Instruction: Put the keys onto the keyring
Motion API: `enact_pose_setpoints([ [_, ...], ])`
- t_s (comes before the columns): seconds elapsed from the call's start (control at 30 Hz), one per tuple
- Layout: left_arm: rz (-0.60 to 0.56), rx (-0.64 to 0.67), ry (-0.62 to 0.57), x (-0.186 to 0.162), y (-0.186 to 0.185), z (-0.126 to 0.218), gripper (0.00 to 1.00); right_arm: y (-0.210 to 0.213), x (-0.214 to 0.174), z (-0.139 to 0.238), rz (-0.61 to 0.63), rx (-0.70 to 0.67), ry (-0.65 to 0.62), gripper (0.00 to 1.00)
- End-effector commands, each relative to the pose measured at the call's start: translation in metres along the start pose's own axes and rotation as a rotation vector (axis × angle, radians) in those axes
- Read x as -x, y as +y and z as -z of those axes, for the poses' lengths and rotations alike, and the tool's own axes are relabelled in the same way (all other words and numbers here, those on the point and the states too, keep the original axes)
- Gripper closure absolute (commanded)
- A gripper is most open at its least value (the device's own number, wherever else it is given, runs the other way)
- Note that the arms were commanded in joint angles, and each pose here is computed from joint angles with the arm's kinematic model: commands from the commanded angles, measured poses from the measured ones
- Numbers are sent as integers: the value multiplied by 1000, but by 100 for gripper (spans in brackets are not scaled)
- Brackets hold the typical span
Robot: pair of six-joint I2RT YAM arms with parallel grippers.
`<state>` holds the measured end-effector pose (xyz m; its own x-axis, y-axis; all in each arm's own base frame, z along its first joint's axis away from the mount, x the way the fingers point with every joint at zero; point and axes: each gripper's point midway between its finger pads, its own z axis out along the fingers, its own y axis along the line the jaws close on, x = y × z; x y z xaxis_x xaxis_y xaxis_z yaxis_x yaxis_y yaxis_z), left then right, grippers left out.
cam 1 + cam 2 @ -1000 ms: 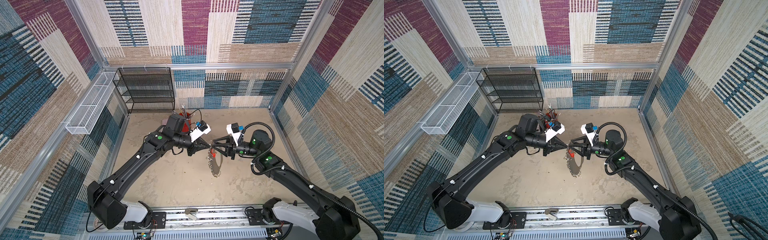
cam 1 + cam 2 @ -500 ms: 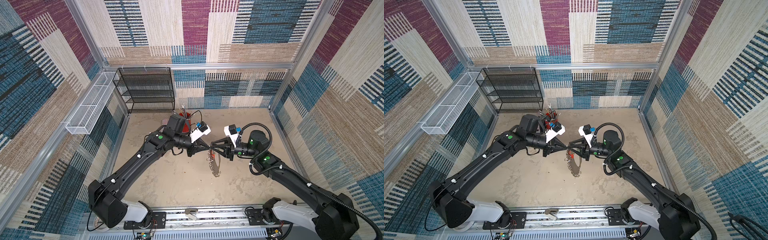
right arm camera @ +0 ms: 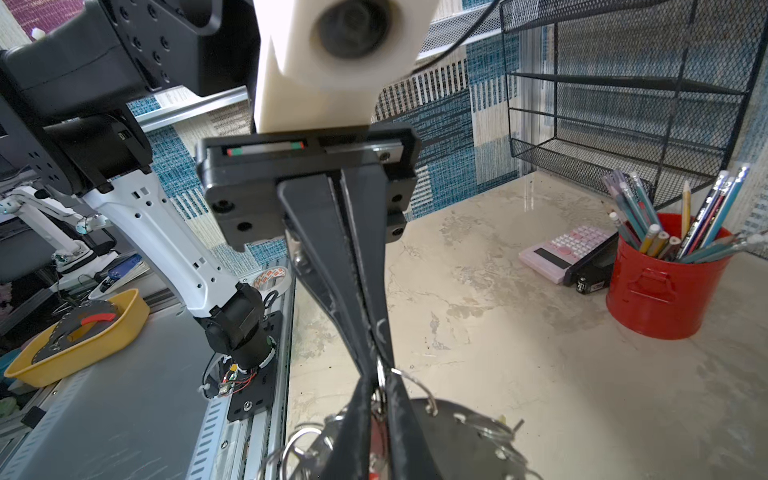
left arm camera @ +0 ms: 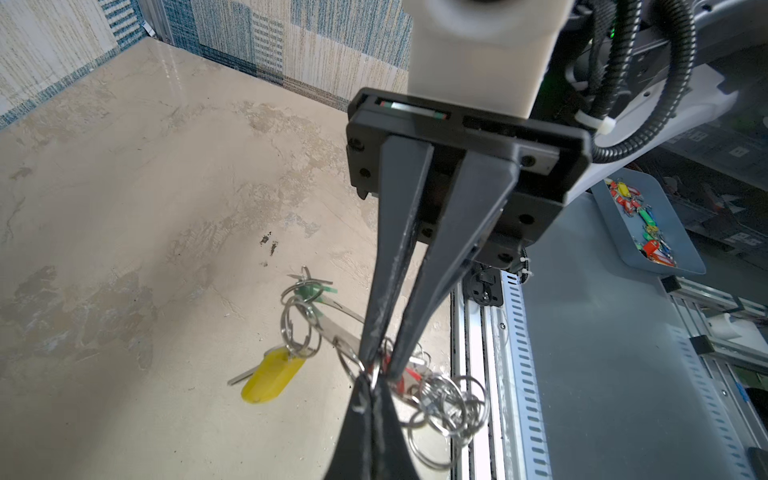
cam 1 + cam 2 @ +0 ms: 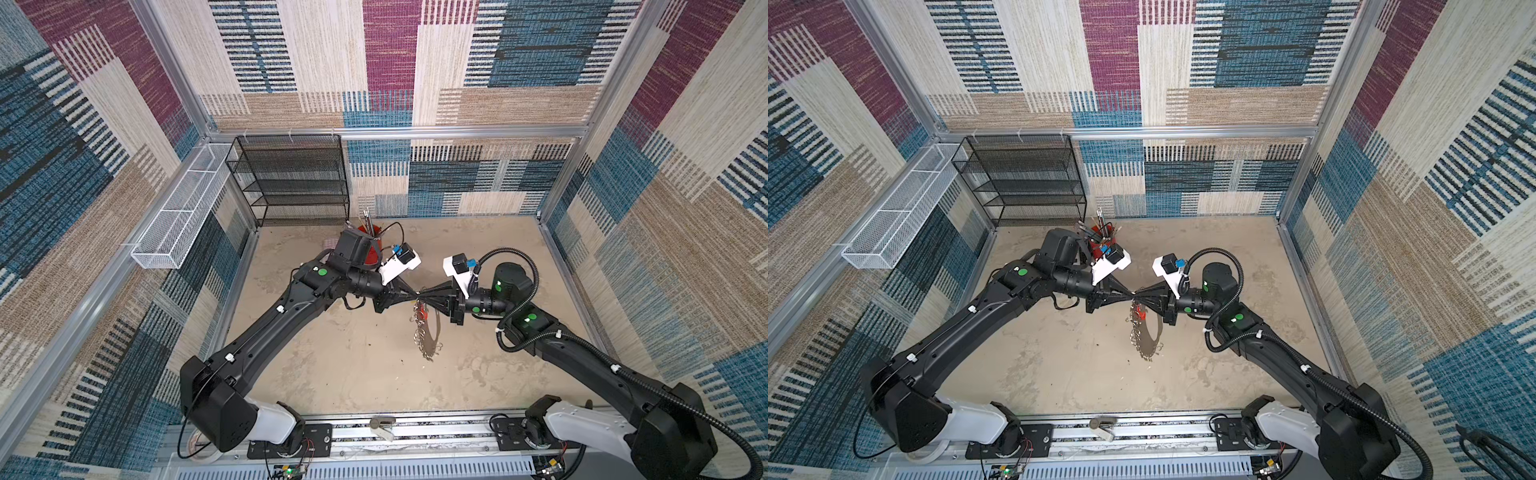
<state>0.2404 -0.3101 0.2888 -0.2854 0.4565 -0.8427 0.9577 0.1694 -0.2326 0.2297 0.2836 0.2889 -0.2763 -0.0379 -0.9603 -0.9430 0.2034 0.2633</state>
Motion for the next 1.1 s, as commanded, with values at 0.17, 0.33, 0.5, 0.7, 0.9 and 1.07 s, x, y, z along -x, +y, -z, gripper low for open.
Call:
enact_pose_setpoints([
  [0.17,-54,-17,-62,19,0,1,100,11,-2,-1,20,61,-1,88],
  [0.33,-54,-36,-63,18,-3,1,100,9,-2,-2,17,56,1,97],
  [0.5,-50,-32,-53,16,-3,1,100,8,1,0,27,33,-12,100],
  [0.7,-37,-23,-27,11,-4,4,90,4,4,2,25,0,-22,100],
  [0.9,-24,-4,-11,4,-4,11,74,6,8,1,29,9,-27,100],
  [1.07,-11,23,-29,2,-2,23,64,7,9,1,31,12,-33,100],
])
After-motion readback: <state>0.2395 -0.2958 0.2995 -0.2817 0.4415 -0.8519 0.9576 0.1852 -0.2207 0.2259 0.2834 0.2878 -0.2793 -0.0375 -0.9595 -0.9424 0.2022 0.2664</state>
